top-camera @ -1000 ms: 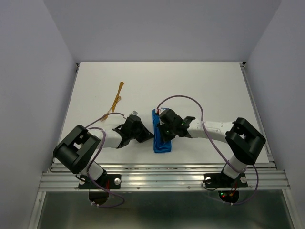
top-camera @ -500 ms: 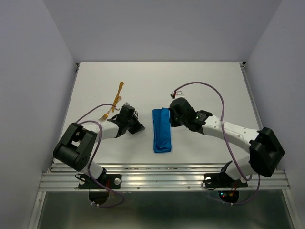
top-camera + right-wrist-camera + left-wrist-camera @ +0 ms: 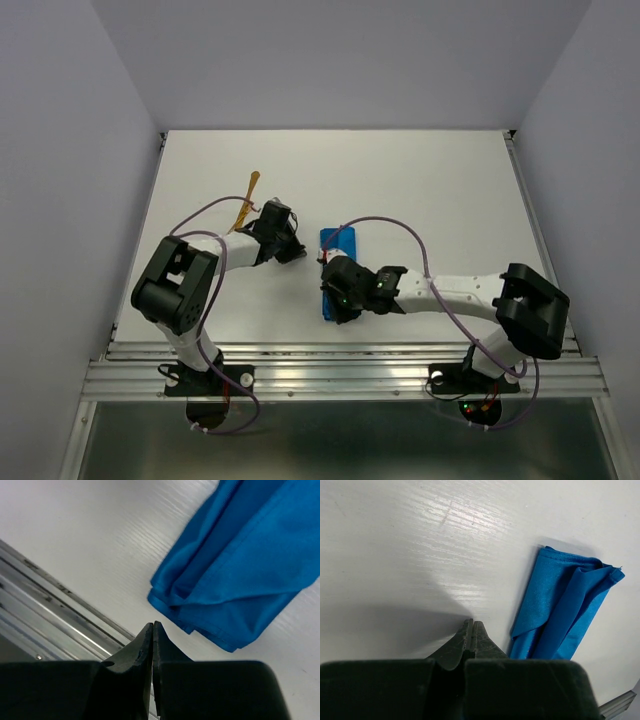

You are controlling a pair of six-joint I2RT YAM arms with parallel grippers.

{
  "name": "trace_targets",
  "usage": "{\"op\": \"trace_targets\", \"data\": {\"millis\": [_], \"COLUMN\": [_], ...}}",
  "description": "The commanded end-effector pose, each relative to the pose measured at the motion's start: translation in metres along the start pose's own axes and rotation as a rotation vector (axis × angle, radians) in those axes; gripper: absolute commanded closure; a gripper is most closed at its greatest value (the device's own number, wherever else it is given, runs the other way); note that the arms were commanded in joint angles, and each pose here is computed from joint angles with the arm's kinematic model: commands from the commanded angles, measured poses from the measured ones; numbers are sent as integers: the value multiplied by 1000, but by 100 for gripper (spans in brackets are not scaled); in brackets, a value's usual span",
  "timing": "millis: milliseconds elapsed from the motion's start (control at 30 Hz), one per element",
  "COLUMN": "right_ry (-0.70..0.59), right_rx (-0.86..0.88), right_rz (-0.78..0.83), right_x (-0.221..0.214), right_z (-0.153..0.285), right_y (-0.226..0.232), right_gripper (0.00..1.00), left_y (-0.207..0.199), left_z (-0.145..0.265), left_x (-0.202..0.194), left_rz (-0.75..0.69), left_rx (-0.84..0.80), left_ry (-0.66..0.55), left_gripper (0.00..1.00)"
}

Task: Fold the napkin into a case and place the utensils inside
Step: Move the smaller rectangle folded napkin to the center of the board.

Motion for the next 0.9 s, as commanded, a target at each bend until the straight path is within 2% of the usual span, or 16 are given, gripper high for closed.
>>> {"op": "trace_targets", "data": {"millis": [0, 333, 533, 633, 767, 867], "right_ry": [-12, -41, -99, -152, -257, -304], "right_rx": [-101, -335, -423, -429, -421, -429], "right_rz": [-56, -113, -213, -192, -149, -172], "right_x": [-10, -28, -13, 2, 37, 75], "right_z": [-5, -4, 12, 26, 52, 62], "right_y": [-23, -75, -107, -109, -106, -109], "right_gripper": [94, 96, 96, 94, 82, 83], "left_y": [2, 7, 8, 9, 7, 1], "left_z": [0, -1, -1, 0, 2, 4], "left_x": [4, 2, -1, -4, -6, -2], "left_rz": [-24, -17, -17, -14, -10, -21], "left_rx": [11, 7, -6, -13, -40, -58], "left_ry": [9, 20, 27, 31, 38, 33], "left_gripper": [100, 100, 100, 100, 100, 100]}}
Point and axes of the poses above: each gripper's point midway between its finger pads, its own z axis back along the fingers, its own y axis along the line the jaws close on, x = y × z, the point moved 2 cm from there along z, back along the fingers, and after that the axes turned 9 degrees about -z, right-handed, at the moved point
